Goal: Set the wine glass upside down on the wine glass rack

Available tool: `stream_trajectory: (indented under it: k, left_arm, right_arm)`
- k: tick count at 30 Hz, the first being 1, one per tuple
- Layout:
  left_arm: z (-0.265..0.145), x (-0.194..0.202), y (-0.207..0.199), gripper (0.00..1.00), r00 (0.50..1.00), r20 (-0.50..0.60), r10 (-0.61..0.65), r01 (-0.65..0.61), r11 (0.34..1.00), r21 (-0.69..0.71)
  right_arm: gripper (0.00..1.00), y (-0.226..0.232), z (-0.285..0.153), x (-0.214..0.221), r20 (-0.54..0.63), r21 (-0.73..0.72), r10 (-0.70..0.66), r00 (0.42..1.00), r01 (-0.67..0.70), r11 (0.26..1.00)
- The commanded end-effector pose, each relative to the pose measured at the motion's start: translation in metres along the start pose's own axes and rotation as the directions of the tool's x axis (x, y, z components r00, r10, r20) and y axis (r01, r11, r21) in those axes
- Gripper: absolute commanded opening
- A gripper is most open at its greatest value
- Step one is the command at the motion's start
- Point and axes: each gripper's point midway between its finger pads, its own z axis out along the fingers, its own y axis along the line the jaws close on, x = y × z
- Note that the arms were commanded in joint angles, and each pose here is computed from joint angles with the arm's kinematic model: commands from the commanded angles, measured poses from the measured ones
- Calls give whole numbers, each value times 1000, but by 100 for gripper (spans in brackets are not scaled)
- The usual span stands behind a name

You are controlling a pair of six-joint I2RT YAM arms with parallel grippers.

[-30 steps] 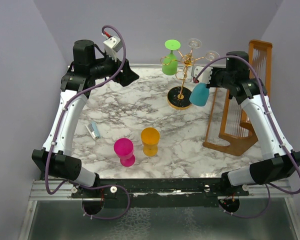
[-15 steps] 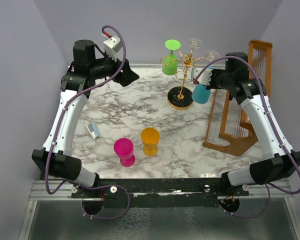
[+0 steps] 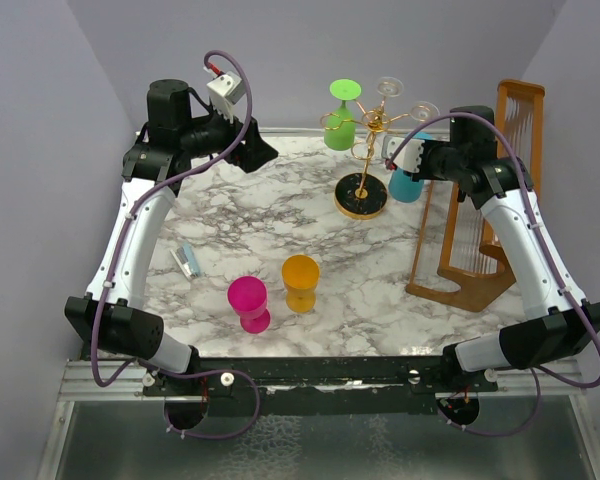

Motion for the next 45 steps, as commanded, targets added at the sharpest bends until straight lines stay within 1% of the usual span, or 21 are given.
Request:
stream_trajectory:
  k: [1,10,14,18,23,26,28,30,33,35,37,42,45]
  left_arm:
    - [-2,-4,-1,84,1000,13,24,-24,1000,13]
    - [0,1,2,84,1000,5,16,-16,1000,3]
    - [2,10,4,84,1000,-9,-15,15,1000,1]
    - [4,18,-2,84,999,-32,-21,23,999,40]
    - [3,31,-20,83,996,-77,34,-25,994,111]
    - [7,47,-39,83,986,-135,102,-79,984,162]
    - [10,66,-55,83,963,-206,175,-134,971,198]
    - [12,88,-75,83,926,-268,266,-194,944,266]
    - [10,116,-105,83,879,-313,359,-228,894,386]
    - [10,130,-116,83,850,-329,412,-252,866,432]
    - [13,145,-119,82,819,-356,451,-272,851,450]
    - [22,181,-115,79,725,-444,526,-317,828,463]
    - [26,195,-116,75,692,-468,549,-319,815,485]
  right_arm:
    - [28,8,-9,-2,9,-14,20,1000,-20,1000]
    - [38,12,-24,-11,47,-20,60,997,-59,998]
    - [44,9,-39,-22,96,-8,96,991,-96,995]
    - [50,9,-54,-36,167,-1,143,976,-145,990]
    - [51,10,-67,-50,239,-3,204,949,-209,978]
    - [58,3,-78,-60,284,6,267,921,-280,960]
    - [62,1,-89,-74,344,-16,309,887,-324,946]
    - [65,3,-100,-89,410,-57,330,850,-338,940]
    - [66,3,-108,-100,448,-94,347,824,-342,935]
    - [66,2,-109,-101,451,-93,348,822,-345,934]
    - [66,2,-107,-100,446,-90,346,825,-343,935]
    - [66,9,-97,-95,428,-103,348,834,-337,936]
    - [66,10,-94,-92,416,-101,348,840,-338,936]
